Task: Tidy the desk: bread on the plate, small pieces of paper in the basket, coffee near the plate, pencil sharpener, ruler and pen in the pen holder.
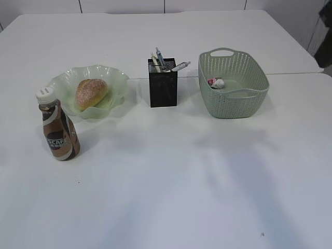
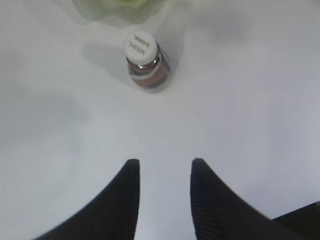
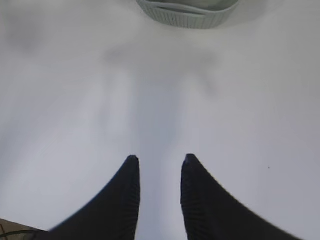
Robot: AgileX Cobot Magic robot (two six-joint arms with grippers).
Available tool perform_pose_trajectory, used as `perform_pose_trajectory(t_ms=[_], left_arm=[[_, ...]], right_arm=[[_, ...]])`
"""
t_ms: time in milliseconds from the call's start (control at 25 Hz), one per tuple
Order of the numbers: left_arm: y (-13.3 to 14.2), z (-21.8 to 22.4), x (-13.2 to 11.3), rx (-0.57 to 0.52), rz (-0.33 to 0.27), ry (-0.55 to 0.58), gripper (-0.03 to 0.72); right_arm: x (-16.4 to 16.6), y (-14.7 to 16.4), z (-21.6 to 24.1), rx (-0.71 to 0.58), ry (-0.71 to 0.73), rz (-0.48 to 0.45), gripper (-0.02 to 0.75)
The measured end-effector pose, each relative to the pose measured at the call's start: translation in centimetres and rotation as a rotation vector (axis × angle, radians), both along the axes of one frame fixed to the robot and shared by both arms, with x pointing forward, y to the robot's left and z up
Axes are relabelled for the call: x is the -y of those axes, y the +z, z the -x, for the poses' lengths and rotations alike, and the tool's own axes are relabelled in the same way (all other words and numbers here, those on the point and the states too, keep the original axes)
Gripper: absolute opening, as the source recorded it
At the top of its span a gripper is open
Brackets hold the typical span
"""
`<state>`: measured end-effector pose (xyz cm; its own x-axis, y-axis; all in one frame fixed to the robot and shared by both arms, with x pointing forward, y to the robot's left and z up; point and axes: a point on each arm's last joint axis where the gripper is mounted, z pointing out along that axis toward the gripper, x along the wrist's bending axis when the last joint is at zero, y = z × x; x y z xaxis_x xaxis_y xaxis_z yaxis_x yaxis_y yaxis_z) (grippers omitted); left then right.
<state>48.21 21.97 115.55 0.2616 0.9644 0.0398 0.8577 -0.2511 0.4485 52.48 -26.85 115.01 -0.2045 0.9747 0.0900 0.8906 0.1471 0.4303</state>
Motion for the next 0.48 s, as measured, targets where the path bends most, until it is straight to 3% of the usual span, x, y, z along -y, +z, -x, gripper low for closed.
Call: perform_pose_trajectory(t_ms=[480], left_arm=[[-0.7, 7.0, -2.5, 0.031, 0.032, 0.019, 0.237]], right_arm=[[0.2, -0.1, 6.6, 0.01, 0.004, -0.027, 0.24]])
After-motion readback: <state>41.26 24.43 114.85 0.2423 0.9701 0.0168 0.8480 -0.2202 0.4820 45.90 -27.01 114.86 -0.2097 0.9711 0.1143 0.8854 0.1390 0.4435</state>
